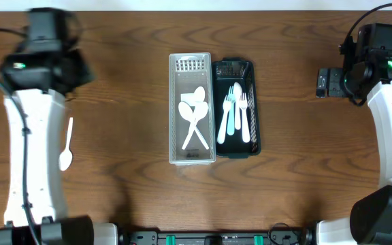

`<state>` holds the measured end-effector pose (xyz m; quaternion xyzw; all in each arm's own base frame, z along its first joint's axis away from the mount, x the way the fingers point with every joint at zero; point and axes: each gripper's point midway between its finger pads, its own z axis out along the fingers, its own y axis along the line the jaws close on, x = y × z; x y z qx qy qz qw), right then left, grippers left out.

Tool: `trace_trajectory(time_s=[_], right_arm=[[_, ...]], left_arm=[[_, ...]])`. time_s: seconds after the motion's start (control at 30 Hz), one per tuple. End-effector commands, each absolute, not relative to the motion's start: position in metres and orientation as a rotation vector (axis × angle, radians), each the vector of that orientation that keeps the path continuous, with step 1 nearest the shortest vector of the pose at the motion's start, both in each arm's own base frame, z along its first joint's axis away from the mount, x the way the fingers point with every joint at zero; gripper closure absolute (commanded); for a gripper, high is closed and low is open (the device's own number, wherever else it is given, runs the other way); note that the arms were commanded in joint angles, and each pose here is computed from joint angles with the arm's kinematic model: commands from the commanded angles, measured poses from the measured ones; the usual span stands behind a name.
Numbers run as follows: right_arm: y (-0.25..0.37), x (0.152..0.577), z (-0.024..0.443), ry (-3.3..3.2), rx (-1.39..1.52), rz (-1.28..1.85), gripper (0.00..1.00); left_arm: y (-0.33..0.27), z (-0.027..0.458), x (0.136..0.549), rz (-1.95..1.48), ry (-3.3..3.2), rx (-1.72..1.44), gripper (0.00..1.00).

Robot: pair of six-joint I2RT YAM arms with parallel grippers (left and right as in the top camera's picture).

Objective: Pack container
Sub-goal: 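Carry the spoon into the clear basket and release it, then move the left gripper to the last white spoon and grasp it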

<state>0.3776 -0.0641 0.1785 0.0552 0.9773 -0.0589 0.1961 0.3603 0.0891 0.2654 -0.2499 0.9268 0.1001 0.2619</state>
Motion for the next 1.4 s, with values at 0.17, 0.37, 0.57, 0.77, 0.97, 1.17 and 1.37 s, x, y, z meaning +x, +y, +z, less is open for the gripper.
trace_trajectory(time_s=[0.17, 0.37, 0.57, 0.77, 0.97, 1.17, 1.37], right_arm=[[-0.071, 0.372, 0.173, 2.769, 0.172, -0.187, 0.01], [-0.071, 0.372, 0.173, 2.768, 0.172, -0.187, 0.01], [-0.071, 0.371, 0.173, 2.771, 0.172, -0.187, 0.01], [-0.071, 0.371, 0.173, 2.772, 0.172, -0.187, 0.01], [-0.071, 0.371, 0.173, 2.773, 0.172, -0.187, 0.01], [-0.071, 0.371, 0.173, 2.773, 0.172, -0.187, 0.01], [-0.072, 0.371, 0.173, 2.772, 0.172, -0.189, 0.01]], left_arm=[[0.182, 0.201, 0.324, 0.341, 2.794, -0.585, 0.36], [0.186, 0.14, 0.327, 0.102, 2.948, -0.415, 0.19], [0.182, 0.077, 0.325, -0.002, 3.099, -0.291, 0.15], [0.178, 0.035, 0.318, -0.084, 3.213, -0.303, 0.14], [0.178, 0.01, 0.306, -0.129, 3.286, -0.33, 0.17], [0.19, -0.002, 0.293, -0.027, 3.327, -0.427, 0.21], [0.187, -0.017, 0.283, -0.031, 3.33, -0.496, 0.21]])
